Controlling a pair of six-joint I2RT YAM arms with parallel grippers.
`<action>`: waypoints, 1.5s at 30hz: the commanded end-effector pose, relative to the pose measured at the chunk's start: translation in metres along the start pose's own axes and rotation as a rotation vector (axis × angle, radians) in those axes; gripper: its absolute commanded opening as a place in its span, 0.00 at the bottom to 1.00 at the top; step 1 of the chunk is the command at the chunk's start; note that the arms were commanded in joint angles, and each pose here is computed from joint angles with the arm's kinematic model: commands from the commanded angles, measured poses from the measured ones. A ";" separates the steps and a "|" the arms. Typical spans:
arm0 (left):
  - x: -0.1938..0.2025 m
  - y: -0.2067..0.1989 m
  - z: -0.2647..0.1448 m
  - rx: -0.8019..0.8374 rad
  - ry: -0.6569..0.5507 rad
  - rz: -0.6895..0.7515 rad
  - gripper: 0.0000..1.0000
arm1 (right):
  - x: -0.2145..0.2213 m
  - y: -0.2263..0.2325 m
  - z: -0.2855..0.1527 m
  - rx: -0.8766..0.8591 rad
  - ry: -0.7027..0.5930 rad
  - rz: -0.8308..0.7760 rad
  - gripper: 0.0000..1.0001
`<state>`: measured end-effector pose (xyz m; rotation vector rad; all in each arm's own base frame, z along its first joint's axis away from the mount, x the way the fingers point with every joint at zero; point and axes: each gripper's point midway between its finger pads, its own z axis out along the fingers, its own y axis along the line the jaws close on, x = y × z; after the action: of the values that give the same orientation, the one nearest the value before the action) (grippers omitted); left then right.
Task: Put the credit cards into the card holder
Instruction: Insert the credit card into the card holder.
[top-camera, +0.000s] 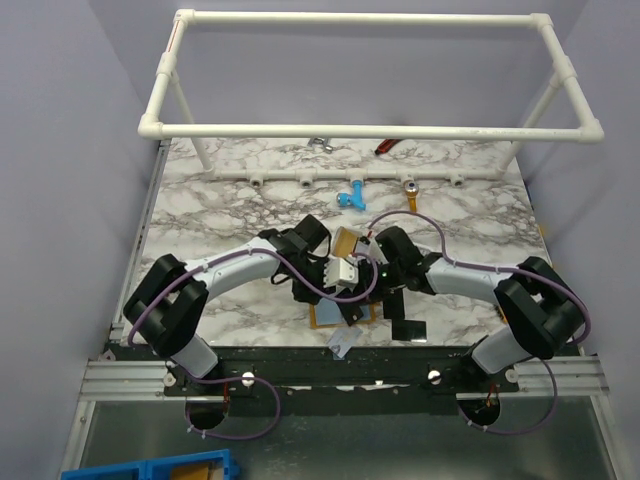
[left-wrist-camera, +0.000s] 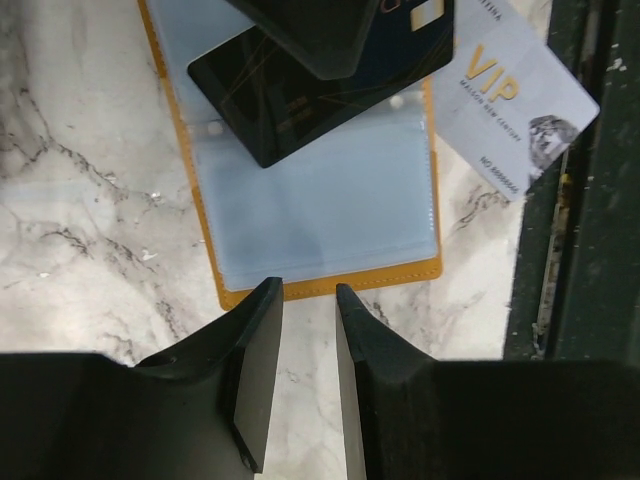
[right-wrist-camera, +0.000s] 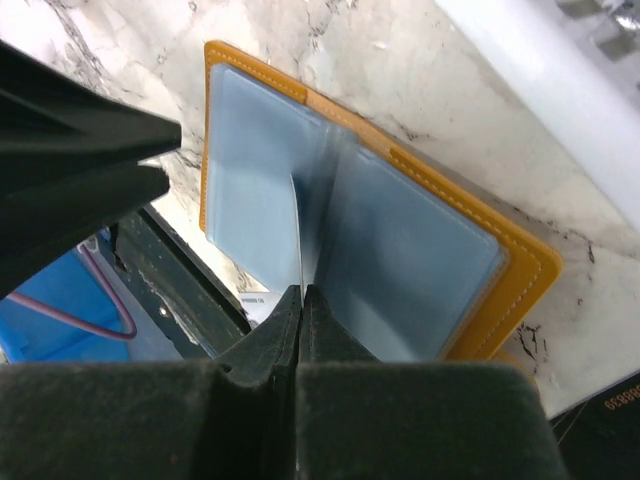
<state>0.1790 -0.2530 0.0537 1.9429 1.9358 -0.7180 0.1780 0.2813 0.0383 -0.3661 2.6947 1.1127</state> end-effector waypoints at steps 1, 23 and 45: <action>-0.008 0.015 0.004 -0.099 0.025 0.147 0.30 | 0.007 -0.005 -0.005 -0.011 -0.010 0.011 0.01; 0.027 0.007 0.030 -0.121 0.194 0.295 0.30 | 0.013 0.004 -0.008 -0.161 0.008 0.035 0.01; 0.042 -0.005 0.031 -0.087 0.237 0.333 0.30 | -0.031 -0.013 0.011 -0.104 -0.133 0.044 0.01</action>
<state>0.1851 -0.2610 0.0279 2.1929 1.6116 -0.3422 0.1921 0.2815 0.0336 -0.2853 2.5874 1.2991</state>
